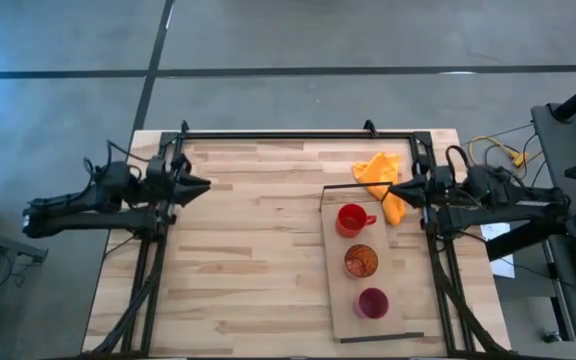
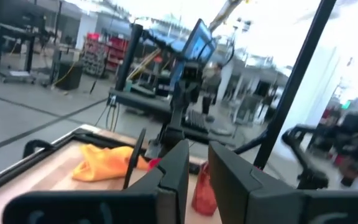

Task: Stack small to large cups/mugs on shelf
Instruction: Return to Home Position

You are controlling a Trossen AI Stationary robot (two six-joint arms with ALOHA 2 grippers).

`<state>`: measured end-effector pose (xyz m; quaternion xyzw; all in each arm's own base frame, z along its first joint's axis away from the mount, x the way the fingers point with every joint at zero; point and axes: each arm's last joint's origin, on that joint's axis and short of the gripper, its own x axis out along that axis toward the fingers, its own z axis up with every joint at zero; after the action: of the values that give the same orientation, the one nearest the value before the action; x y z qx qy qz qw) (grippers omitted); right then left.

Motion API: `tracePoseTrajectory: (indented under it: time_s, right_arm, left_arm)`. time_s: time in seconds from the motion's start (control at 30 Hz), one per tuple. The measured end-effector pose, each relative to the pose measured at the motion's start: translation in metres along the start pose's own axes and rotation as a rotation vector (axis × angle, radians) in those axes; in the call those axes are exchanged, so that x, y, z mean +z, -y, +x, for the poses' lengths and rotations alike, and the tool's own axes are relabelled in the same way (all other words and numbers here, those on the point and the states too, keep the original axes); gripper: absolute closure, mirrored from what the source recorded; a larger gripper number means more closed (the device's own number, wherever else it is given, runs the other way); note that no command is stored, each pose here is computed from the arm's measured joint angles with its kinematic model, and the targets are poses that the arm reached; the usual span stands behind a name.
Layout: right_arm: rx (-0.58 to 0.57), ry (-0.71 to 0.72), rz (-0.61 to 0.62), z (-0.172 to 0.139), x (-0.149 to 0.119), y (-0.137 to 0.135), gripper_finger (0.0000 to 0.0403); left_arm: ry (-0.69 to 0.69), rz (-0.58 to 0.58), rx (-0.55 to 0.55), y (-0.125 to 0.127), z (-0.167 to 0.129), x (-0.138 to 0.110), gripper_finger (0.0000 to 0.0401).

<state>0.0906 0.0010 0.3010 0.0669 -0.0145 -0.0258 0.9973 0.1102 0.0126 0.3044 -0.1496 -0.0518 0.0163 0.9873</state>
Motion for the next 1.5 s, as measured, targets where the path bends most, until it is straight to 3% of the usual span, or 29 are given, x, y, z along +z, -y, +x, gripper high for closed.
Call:
tracePoseTrajectory:
  time_s: [0.33,0.73,1.0,1.3,1.5]
  right_arm:
    - [0.039,0.122,0.017,-0.016,-0.027,0.005,0.0394]
    - [0.092,0.150,0.061,-0.018,-0.059,0.008,0.0394]
    - [0.092,0.130,0.084,-0.016,-0.066,0.008,0.0394]
    - [0.065,-0.020,0.102,-0.021,-0.069,0.009,0.0394]
    - [0.066,-0.013,0.094,-0.024,-0.063,0.009,0.0394]
  left_arm:
    - [0.281,0.001,-0.084,-0.012,-0.015,-0.039,0.0354]
    - [0.344,-0.019,-0.108,-0.017,-0.030,-0.060,0.0354]
    - [0.253,-0.060,-0.016,-0.024,-0.032,-0.076,0.0354]
    - [0.213,-0.033,0.057,-0.027,-0.032,-0.080,0.0354]
    - [0.163,-0.045,0.104,-0.030,-0.031,-0.086,0.0354]
